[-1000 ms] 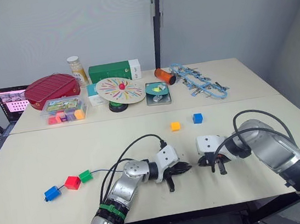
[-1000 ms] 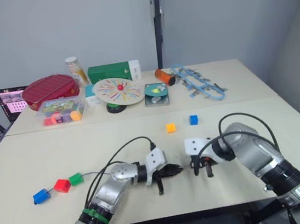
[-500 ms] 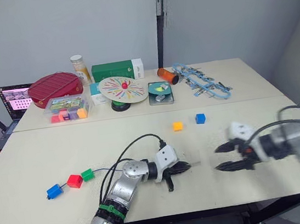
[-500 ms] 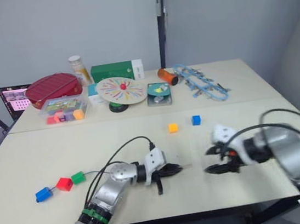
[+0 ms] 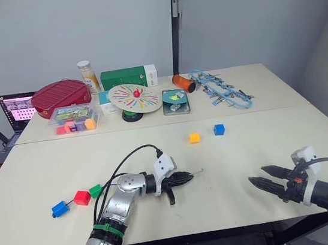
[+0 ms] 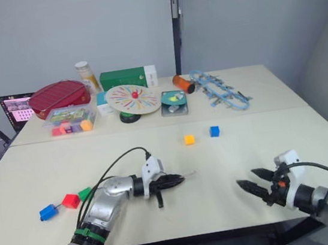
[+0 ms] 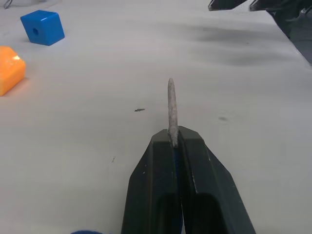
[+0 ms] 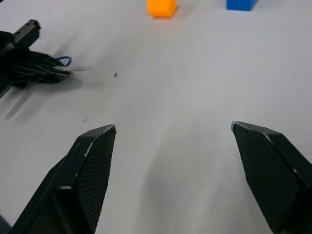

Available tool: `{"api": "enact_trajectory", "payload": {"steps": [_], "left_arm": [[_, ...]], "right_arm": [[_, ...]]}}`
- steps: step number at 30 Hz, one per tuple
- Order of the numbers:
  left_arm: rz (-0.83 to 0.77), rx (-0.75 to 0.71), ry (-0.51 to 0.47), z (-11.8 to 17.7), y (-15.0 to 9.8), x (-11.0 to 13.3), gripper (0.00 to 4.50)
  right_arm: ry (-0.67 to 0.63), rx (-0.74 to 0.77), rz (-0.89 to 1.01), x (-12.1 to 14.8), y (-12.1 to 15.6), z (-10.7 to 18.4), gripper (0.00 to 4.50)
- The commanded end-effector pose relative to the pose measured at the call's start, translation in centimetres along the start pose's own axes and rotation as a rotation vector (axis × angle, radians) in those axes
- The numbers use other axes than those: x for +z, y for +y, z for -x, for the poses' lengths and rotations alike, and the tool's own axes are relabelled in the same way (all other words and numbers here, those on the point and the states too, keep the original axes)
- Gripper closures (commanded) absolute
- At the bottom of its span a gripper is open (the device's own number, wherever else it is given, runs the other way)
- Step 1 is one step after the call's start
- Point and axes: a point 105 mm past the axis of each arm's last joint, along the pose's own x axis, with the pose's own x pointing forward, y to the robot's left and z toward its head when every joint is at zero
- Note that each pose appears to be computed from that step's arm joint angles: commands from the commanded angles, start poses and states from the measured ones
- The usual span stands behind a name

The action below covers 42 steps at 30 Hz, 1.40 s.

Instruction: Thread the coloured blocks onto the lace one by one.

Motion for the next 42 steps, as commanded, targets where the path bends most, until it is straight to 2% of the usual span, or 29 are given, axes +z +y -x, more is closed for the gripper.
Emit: {"api": "enact_trajectory", "payload": {"steps": [1, 4, 12, 14, 20, 26, 34, 37, 42], "left_arm": [[-0.012, 0.029, -0.055, 0.3, 0.0, 1.7, 4.50], [-0.008, 0.039, -0.052, 0.6, -0.2, 1.8, 4.50], [-0.005, 0.055, -0.073, 0.6, -1.2, 2.6, 4.50], [-0.008, 0.063, -0.073, 0.5, -1.3, 2.7, 4.50], [-0.023, 0.074, -0.044, 0.7, -1.4, 2.6, 4.50], [-0.023, 0.083, -0.035, 1.0, -1.4, 2.4, 4.50], [-0.025, 0.099, -0.030, 1.1, -1.4, 2.2, 4.50], [-0.033, 0.094, -0.026, 1.0, -1.4, 2.2, 4.50], [-0.033, 0.093, -0.029, 0.7, -1.6, 2.1, 4.50]], "right_arm": [[-0.096, -0.061, 0.087, 2.5, -0.9, -1.3, 0.51], [-0.130, -0.063, 0.102, 3.3, -1.2, -3.7, 0.51], [-0.203, -0.299, 0.203, 6.4, -5.6, -10.5, 0.51], [-0.231, -0.333, 0.189, 7.4, -5.8, -12.5, 0.51], [-0.252, -0.343, 0.148, 7.8, -5.1, -16.5, 0.51], [-0.249, -0.367, 0.136, 7.9, -4.7, -18.5, 0.51], [-0.202, -0.356, 0.118, 6.4, -3.9, -20.0, 0.51], [-0.211, -0.363, 0.082, 6.4, -3.6, -20.4, 1.33], [-0.225, -0.343, 0.091, 6.7, -3.1, -20.7, 3.01]]}}
